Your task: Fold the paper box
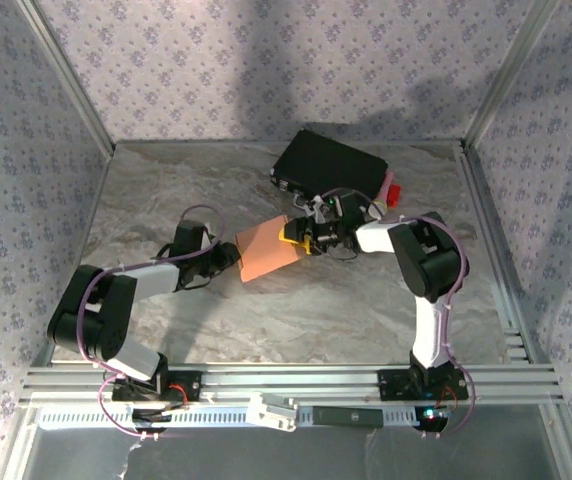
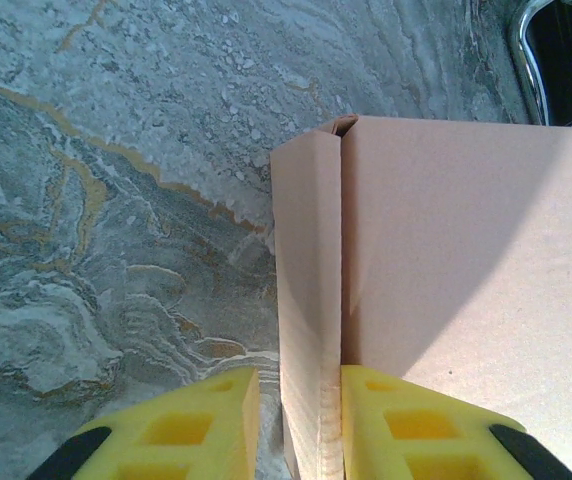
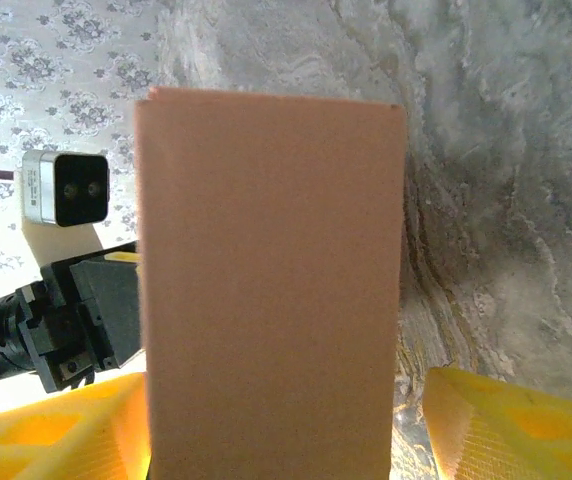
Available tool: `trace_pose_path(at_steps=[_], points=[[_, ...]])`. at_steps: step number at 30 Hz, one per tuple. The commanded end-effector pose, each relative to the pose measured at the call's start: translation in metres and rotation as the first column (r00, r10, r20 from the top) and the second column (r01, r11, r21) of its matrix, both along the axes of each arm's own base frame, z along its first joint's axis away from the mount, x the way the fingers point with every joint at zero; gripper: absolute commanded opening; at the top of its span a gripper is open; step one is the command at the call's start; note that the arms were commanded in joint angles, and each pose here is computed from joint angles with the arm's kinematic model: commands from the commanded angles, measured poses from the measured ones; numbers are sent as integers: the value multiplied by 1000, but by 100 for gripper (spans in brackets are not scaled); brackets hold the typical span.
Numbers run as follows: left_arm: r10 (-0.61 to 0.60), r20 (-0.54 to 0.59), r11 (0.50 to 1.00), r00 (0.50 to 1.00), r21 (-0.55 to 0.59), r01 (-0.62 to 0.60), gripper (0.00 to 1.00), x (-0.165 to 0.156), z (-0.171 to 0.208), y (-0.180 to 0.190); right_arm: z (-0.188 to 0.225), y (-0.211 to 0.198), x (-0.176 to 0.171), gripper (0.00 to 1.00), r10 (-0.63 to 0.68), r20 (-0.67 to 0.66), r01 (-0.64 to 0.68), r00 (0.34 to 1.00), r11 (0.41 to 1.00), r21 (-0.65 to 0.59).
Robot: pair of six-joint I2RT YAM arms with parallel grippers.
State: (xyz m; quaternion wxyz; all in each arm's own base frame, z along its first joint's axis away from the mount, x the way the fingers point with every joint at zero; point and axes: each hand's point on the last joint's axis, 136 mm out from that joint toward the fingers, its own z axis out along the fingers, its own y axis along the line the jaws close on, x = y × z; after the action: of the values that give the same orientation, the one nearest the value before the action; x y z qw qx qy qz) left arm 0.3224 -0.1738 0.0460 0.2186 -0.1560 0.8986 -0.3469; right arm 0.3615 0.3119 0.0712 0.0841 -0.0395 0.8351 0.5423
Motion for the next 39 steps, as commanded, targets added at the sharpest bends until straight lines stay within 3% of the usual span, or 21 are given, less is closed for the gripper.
trace_pose_path(at_steps=[1,4,7,12,16,19,21,22,26,30,33,36,39], points=[[-13,-2,1000,1000,19,14,27,-2,-1,3,5,6,4,65,-5,-30,7,1000,998,56],[-22,19,1000,1000,12,22,27,0,5,1,5,9,7,58,-27,-63,33,998,995,92],[-43,46,999,998,-8,43,36,0,14,-2,10,9,10,48,-60,-77,69,995,991,116],[-49,146,999,988,0,50,49,-3,44,0,18,3,9,43,-120,-149,138,982,984,116],[-97,286,990,953,123,64,53,-17,81,8,18,-2,5,39,-161,-290,190,943,979,75],[-230,404,963,885,224,148,57,-32,111,-4,11,-6,-4,38,-150,-465,177,873,984,15],[-373,448,907,813,362,216,61,-42,125,-17,11,-10,-8,38,-164,-536,195,828,981,1],[-468,450,854,760,452,258,62,-49,129,-27,10,-15,-11,39,-189,-563,222,804,975,-11],[-772,330,546,543,783,300,65,-69,133,-60,16,-33,-27,39,-234,-616,255,753,965,-55],[-907,171,287,384,920,267,67,-74,119,-80,28,-48,-38,37,-259,-632,265,731,960,-87],[-952,91,162,292,960,228,69,-75,109,-90,33,-56,-42,37,-264,-640,259,721,960,-104],[-959,22,77,283,980,183,70,-65,104,-92,35,-59,-46,37,-261,-648,247,715,962,-115],[-965,-9,37,261,984,172,71,-60,99,-99,34,-59,-49,36,-261,-657,242,707,963,-122]])
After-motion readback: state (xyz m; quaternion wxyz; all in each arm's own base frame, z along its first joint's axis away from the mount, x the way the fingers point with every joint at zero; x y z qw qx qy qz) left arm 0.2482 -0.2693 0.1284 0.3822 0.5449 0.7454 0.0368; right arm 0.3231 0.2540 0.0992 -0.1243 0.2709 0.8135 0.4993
